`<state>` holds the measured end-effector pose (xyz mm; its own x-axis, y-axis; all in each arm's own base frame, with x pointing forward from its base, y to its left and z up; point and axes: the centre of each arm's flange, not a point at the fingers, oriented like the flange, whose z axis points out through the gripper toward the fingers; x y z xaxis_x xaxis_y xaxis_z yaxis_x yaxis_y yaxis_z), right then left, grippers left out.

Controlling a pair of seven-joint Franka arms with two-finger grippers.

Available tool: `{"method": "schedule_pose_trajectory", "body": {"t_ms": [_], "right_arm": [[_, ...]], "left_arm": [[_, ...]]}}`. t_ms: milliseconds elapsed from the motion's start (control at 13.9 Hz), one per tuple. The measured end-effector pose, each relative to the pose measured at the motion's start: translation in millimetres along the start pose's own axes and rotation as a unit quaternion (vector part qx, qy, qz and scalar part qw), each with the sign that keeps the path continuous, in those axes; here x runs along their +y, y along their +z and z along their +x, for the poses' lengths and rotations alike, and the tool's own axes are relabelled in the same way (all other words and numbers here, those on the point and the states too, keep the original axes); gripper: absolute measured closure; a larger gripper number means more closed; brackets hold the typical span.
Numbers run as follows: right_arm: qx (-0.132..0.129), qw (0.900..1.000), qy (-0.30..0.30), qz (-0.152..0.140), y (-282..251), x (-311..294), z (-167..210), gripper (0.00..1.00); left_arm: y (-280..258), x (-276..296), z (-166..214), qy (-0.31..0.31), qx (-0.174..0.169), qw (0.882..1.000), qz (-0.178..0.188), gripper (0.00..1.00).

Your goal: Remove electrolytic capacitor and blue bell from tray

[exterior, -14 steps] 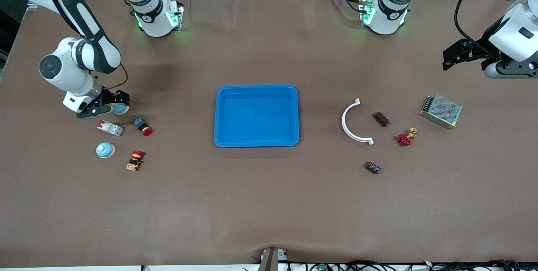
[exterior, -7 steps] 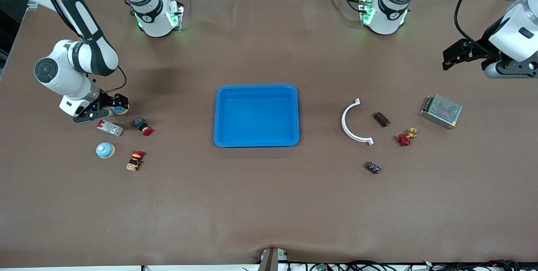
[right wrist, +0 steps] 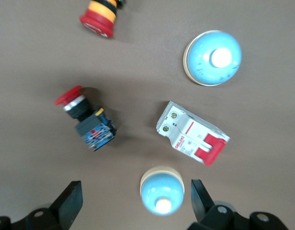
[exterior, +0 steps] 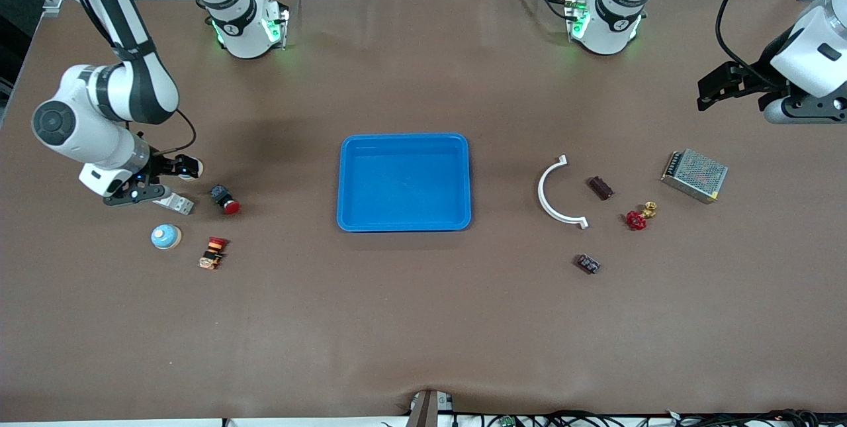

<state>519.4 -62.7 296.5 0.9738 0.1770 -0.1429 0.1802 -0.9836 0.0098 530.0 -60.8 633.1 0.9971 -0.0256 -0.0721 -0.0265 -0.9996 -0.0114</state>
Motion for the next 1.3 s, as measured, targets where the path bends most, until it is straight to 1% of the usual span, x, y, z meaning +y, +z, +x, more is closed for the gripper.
{"method": "schedule_pose_trajectory", "body": {"t_ms": [144, 289, 649, 866, 1299], "right_arm": [[-0.011, 1.000, 0.006, -0.002, -41, -2, 11, 0.00], [-0.014, 1.000, 0.019, -0.005, -72, -7, 16, 0.00], [0.003, 0.998, 0.061, -0.014, -124, -26, 13, 0.00], [0.000, 0.997, 0.080, -0.002, -164, -41, 9, 0.00], [0.013, 0.995, 0.101, 0.003, -247, -32, 0, 0.00]], "left_arm": [[0, 0, 0, 0.000, 0.000, 1.000, 0.000, 0.00], [0, -1, 0, -0.001, 0.000, 1.000, 0.000, 0.00], [0, -2, 0, -0.002, 0.000, 1.000, 0.000, 0.00], [0, -2, 0, -0.001, 0.000, 1.000, 0.000, 0.00], [0, -3, 0, -0.002, 0.000, 1.000, 0.000, 0.00]]}}
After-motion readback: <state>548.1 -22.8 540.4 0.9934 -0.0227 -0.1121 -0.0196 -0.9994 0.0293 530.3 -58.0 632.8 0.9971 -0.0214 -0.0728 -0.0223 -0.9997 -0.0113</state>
